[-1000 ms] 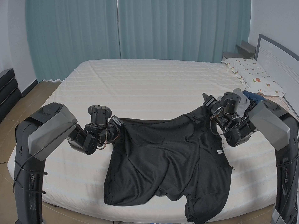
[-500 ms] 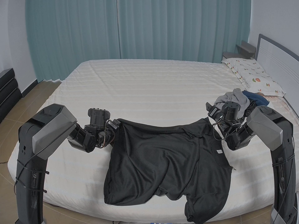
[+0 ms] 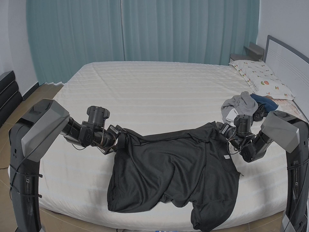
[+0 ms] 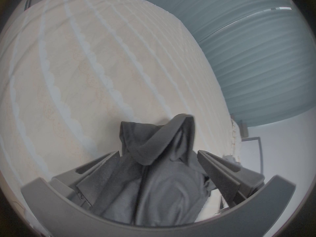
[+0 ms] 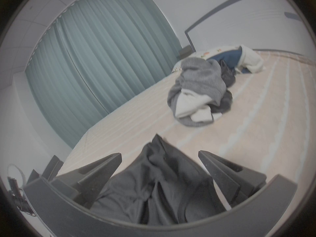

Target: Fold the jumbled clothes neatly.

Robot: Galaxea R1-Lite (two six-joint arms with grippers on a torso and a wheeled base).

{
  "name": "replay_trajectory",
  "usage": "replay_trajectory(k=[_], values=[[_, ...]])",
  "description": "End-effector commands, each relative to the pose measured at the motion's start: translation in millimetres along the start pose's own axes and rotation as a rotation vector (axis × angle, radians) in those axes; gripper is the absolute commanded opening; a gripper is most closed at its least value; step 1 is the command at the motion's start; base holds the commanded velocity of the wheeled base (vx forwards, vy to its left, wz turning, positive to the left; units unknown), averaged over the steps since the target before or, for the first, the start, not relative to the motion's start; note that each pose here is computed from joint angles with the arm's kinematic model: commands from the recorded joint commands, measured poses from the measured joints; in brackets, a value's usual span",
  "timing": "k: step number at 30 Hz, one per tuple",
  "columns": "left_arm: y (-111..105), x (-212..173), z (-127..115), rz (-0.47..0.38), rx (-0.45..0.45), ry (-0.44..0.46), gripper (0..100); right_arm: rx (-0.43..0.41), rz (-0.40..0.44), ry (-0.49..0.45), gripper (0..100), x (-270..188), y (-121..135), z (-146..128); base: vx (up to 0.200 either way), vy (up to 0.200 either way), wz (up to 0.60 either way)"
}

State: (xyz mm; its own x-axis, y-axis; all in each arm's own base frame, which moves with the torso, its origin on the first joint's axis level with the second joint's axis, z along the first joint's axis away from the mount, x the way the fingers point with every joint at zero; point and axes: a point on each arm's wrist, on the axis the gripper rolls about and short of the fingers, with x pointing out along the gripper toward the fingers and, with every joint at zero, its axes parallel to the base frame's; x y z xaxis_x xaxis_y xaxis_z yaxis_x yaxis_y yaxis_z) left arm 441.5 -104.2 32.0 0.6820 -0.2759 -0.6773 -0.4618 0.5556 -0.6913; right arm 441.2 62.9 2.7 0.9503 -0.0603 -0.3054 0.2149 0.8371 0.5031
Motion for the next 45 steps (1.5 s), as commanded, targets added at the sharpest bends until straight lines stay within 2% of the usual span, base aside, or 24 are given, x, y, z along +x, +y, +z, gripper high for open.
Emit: replay_trajectory(k=[1,2,3,6,10,14,16,17,23,36,39,45], values=[[-19,-40,22,-0.105,-0.087,0.012,100,0.079,0.057,0.093,100,-47,7,11,0.000,0.000,0.00],[-19,-40,22,-0.105,-0.087,0.012,100,0.079,0.057,0.093,100,-47,7,11,0.000,0.000,0.00],[-12,-40,19,-0.081,-0.089,0.020,100,0.091,0.064,0.138,100,-61,2,9,0.000,0.000,0.00],[3,-52,15,-0.062,-0.093,0.050,100,0.121,0.047,0.190,100,-84,-6,7,0.000,0.000,0.00],[25,-68,-6,-0.050,-0.042,0.075,100,0.173,0.054,0.301,100,-114,-16,0,0.000,0.000,0.00],[47,-92,-25,-0.082,-0.019,0.075,100,0.187,-0.008,0.380,100,-131,-39,-10,0.000,0.000,0.00],[49,-93,-27,-0.083,-0.018,0.077,100,0.187,-0.014,0.385,100,-132,-41,-11,0.000,0.000,0.00],[62,-103,-43,-0.098,-0.001,0.090,100,0.177,-0.039,0.441,100,-141,-53,-18,0.000,0.000,0.00],[78,-107,-72,-0.130,0.047,0.112,100,0.176,-0.019,0.535,100,-150,-72,-21,-0.067,0.000,0.00],[96,-106,-83,-0.074,0.054,0.132,100,0.159,-0.053,0.585,100,-149,-85,-32,-0.200,0.000,0.00],[98,-100,-88,-0.048,0.072,0.129,100,0.154,-0.043,0.597,100,-149,-83,-34,0.000,0.000,0.00],[102,-82,-104,0.002,0.186,0.024,100,0.150,-0.029,0.616,100,-152,-81,-37,0.000,0.000,0.00]])
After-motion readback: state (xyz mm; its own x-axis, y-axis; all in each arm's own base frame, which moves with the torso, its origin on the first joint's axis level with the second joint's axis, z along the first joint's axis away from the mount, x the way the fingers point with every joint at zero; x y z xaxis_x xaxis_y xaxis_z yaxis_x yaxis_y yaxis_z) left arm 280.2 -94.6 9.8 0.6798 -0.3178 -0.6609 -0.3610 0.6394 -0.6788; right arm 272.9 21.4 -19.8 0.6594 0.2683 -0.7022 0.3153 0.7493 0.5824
